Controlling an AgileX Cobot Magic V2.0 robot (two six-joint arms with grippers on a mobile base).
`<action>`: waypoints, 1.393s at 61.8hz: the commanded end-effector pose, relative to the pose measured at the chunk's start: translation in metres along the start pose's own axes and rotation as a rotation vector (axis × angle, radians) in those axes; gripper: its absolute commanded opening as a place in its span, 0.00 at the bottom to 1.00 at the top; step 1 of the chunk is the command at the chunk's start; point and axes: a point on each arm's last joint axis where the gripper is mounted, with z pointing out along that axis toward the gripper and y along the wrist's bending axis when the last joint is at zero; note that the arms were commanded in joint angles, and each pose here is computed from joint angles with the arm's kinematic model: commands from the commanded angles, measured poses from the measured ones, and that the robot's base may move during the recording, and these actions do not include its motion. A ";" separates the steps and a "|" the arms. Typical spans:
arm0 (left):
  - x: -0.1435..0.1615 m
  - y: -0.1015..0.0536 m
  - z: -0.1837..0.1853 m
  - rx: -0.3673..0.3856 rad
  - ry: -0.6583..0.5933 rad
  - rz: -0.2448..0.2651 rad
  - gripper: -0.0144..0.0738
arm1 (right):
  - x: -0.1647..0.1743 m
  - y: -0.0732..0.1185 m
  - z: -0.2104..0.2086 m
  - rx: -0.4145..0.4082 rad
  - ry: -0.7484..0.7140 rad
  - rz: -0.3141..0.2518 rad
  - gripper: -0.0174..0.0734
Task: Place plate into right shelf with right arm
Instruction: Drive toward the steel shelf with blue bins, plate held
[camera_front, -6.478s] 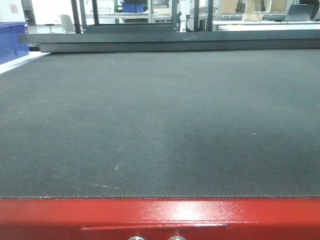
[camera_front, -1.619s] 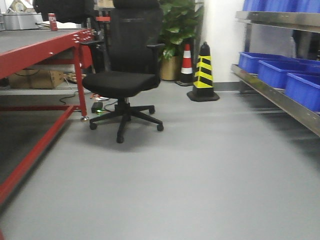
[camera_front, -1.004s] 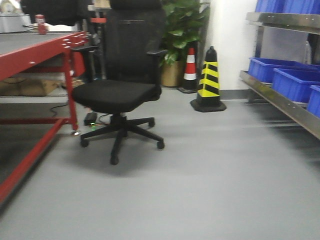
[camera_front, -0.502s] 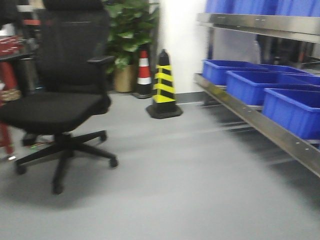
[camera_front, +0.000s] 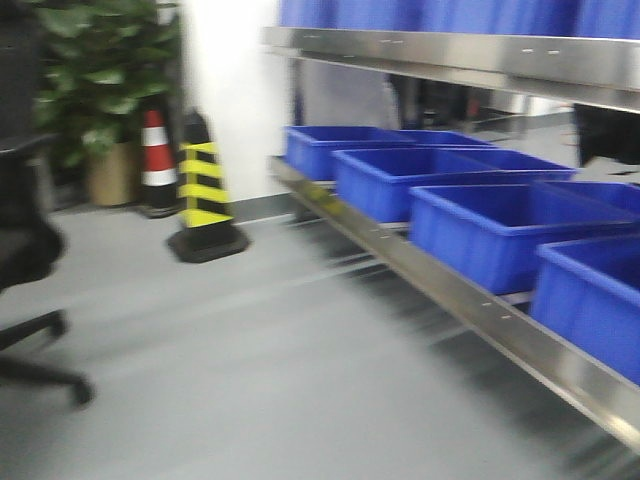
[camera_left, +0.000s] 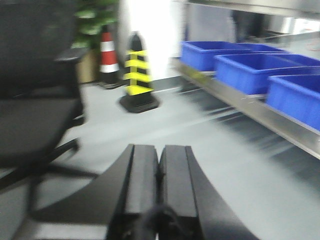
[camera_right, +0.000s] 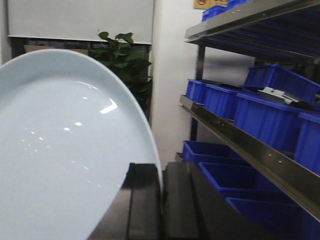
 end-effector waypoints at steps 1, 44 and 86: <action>-0.005 0.001 -0.001 -0.014 -0.085 -0.008 0.11 | -0.017 0.001 0.000 -0.010 -0.112 -0.019 0.23; -0.005 0.001 -0.001 -0.014 -0.085 -0.008 0.11 | -0.017 0.001 0.000 -0.010 -0.112 -0.019 0.23; -0.005 0.001 -0.001 -0.014 -0.085 -0.008 0.11 | -0.017 0.001 0.000 -0.010 -0.112 -0.019 0.23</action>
